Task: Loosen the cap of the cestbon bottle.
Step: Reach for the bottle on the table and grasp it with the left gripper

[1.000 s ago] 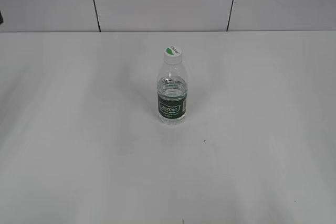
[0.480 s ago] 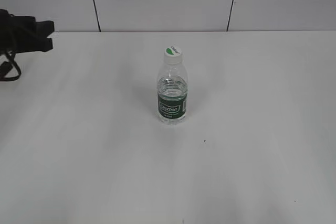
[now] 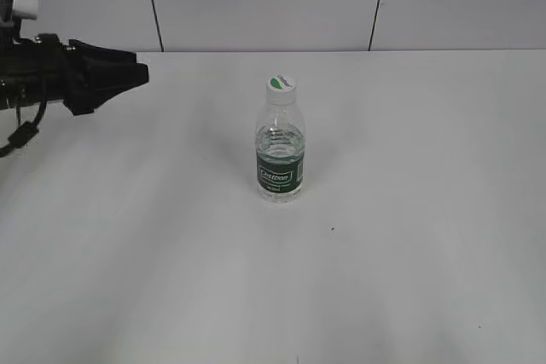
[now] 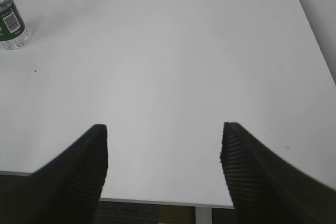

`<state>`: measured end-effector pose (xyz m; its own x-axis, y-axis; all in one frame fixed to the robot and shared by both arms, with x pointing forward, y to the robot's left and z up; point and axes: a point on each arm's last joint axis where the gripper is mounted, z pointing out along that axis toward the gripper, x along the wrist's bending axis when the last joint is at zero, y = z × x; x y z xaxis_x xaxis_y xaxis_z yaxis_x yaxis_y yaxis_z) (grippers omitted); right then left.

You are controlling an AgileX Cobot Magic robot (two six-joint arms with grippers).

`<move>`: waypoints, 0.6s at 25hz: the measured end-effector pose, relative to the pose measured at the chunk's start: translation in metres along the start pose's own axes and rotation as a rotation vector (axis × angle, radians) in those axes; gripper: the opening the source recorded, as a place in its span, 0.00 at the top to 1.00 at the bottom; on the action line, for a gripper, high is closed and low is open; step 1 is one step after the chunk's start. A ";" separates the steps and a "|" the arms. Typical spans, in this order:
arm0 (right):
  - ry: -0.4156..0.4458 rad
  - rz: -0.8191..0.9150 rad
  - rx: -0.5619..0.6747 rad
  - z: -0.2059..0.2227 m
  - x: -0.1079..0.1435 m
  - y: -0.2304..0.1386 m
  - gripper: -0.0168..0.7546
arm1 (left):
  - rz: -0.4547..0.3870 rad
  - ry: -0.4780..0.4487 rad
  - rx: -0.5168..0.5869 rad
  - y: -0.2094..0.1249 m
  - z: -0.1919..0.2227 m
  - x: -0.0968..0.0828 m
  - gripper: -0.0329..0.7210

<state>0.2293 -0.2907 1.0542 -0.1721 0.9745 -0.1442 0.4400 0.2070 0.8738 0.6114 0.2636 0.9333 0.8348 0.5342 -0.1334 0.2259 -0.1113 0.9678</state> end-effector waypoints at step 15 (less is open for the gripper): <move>0.000 0.000 0.000 0.000 0.000 0.000 0.31 | 0.092 -0.197 0.108 -0.014 0.009 -0.004 0.63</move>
<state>0.2293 -0.2907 1.0542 -0.1721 0.9745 -0.1442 0.4400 0.2070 0.8738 0.6095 0.2557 0.9183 0.9337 0.3451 -0.0952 0.1882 -0.2469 0.9506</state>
